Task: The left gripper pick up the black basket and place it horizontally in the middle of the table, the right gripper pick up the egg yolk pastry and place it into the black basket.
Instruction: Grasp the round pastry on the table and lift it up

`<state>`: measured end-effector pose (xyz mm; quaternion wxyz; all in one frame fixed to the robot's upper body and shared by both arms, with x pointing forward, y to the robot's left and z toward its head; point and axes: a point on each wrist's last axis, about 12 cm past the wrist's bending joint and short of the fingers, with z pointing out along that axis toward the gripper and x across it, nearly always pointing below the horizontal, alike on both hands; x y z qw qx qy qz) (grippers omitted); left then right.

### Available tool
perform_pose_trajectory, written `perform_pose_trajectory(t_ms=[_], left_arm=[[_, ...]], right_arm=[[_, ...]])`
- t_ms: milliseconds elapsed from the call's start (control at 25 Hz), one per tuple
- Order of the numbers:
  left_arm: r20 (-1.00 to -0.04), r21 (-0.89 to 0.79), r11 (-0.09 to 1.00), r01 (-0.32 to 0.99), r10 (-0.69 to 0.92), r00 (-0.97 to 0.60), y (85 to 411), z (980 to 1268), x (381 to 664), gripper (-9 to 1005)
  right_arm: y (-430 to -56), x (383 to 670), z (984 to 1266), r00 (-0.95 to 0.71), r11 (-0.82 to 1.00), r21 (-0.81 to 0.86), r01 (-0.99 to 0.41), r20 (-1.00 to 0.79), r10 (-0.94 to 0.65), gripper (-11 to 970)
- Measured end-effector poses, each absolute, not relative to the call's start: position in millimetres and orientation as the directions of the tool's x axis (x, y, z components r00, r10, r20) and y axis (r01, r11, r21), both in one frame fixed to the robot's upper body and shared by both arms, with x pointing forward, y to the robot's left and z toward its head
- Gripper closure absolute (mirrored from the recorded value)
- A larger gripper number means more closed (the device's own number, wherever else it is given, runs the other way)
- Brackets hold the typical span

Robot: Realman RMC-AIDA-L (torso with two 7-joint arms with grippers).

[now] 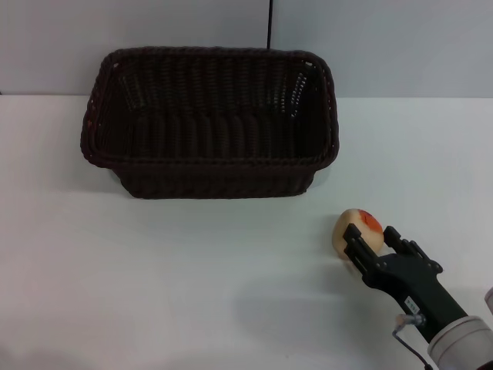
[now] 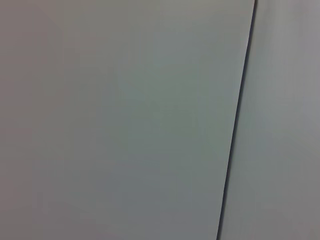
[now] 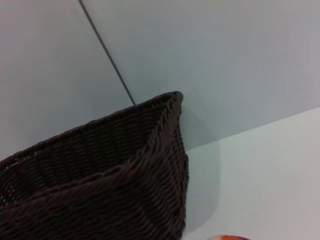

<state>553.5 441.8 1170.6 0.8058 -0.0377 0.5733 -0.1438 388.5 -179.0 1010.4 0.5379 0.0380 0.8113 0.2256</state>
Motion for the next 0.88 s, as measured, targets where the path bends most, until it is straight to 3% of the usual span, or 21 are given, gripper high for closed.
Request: perform_pose_trajectory(t_ms=[400,880], left_arm=[[-0.895,-0.230,0.952,0.202,-0.289,0.341,444,1173,545,532],[-0.893,-0.225,0.953,0.203,-0.286,0.348,444,1176,546,532]], right_arm=[[-182,393,1004,-0.452,0.881,0.446,-0.156,-0.826,0.337,306],[-190,395,1005,-0.429,0.888,0.447,-0.108,-0.827,0.364,566]])
